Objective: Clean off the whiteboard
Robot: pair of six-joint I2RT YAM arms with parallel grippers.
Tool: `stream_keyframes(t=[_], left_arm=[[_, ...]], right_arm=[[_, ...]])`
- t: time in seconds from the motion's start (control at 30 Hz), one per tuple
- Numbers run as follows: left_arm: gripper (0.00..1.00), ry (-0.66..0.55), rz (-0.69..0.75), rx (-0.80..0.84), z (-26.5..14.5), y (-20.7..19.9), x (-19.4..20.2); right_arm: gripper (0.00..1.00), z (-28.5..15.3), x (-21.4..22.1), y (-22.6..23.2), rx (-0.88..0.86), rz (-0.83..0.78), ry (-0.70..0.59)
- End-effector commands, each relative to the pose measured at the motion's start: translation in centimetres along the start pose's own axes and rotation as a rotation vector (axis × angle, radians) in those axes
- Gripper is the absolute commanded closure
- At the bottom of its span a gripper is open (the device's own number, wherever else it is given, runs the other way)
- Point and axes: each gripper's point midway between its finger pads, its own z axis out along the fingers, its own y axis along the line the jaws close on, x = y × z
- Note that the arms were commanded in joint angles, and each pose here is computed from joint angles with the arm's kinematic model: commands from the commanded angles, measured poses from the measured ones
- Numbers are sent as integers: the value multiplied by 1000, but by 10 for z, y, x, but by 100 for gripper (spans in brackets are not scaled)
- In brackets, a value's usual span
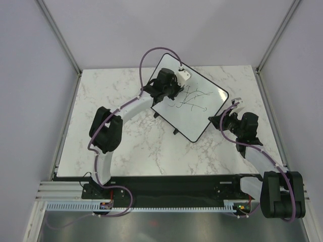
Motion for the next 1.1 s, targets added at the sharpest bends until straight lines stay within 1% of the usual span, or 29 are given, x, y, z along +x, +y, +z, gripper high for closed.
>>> stream_keyframes(t=[0.0,0.07,0.13,0.27,0.3,0.5,0.6,0.7,0.8,0.83,0.87,0.9,0.93,1.07], left_arm=[[98,-29,34,119,1,-55,-20],[98,-35,51,145,-1,-68,-25],[98,-49,47,136,-2,-65,-33],[98,-43,43,25,6,-28,-36],[98,-52,31,-7,6,-9,-40],[98,-29,-32,-146,10,67,-25],[98,2,-46,-199,12,94,-8],[98,16,-38,-224,15,104,-2],[98,16,-43,-199,17,95,-1],[98,4,-39,-177,13,88,-7],[98,-1,-25,-159,13,75,-12],[98,12,-13,-142,14,65,-8],[98,-8,2,-106,10,53,-16],[98,-33,58,17,5,-10,-31]], right_arm=[[100,0,-4,-13,46,-79,-20],[100,1,-3,-13,48,-79,-19],[100,1,-3,-14,48,-76,-18],[100,0,-3,-13,47,-78,-17],[100,0,-4,-12,46,-80,-20],[100,-1,-5,-12,51,-88,-24],[100,-1,-5,-11,49,-90,-23],[100,0,-6,-11,46,-90,-22],[100,-1,-5,-11,47,-89,-21],[100,-1,-5,-11,48,-90,-20],[100,-1,-5,-11,50,-90,-19],[100,-1,-6,-11,49,-93,-21],[100,-1,-6,-12,51,-93,-20],[100,-1,-5,-11,49,-91,-17]])
